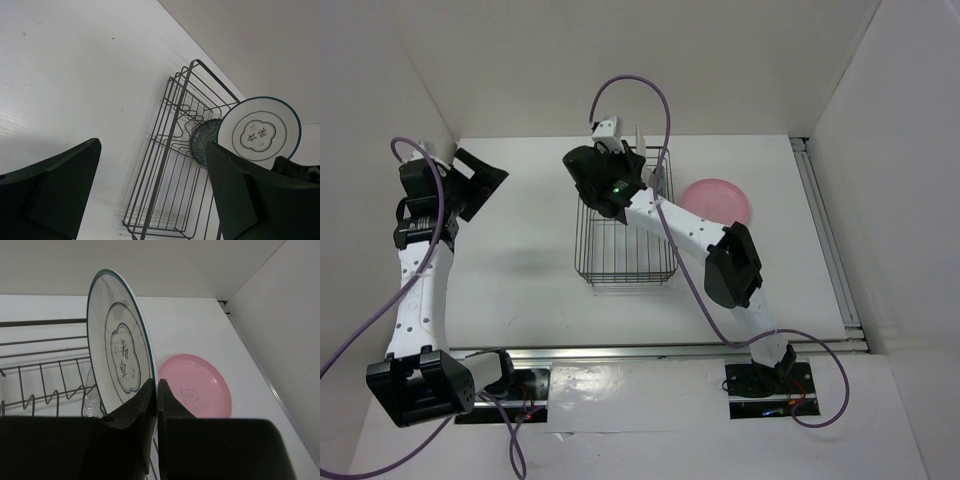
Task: Load the plates into the dish rack
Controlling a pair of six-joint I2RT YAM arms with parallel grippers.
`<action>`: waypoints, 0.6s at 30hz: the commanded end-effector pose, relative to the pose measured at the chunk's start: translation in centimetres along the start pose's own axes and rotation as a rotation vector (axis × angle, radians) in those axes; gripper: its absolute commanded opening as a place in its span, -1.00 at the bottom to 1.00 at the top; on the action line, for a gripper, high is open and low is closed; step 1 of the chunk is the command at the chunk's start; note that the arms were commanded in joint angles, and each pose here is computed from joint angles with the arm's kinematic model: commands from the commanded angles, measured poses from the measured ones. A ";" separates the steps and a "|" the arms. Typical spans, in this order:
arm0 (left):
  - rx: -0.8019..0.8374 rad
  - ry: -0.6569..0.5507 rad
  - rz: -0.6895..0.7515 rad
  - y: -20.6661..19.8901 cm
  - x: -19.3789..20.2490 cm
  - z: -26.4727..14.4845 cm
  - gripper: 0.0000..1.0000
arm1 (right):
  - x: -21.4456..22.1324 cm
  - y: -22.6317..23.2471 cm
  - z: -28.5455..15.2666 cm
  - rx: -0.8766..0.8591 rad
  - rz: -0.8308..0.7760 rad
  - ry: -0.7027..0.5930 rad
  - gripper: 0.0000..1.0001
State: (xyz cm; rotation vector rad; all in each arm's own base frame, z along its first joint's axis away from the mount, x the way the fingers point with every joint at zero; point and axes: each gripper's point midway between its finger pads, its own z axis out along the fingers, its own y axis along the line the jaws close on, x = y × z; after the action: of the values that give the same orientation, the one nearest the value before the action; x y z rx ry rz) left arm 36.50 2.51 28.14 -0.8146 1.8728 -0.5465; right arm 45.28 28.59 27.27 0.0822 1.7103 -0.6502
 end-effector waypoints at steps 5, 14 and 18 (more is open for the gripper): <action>0.051 -0.031 -0.004 -1.6 -1.3 -0.4 0.99 | -0.5 0.2 0.2 0.005 0.073 0.004 -1.00; 0.058 -0.025 0.006 -1.7 -1.2 -0.5 0.99 | 0.6 0.7 0.3 0.017 0.056 0.012 -1.00; 0.064 -0.032 0.008 -1.8 -1.3 -0.5 0.99 | 0.9 1.1 0.3 0.000 0.068 0.020 -1.00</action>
State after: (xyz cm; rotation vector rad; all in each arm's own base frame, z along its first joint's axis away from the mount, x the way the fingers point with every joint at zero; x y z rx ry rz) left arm 36.47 2.29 28.19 -0.8058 1.8766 -0.5595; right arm 45.64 29.36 24.48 0.0673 1.7451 -0.6388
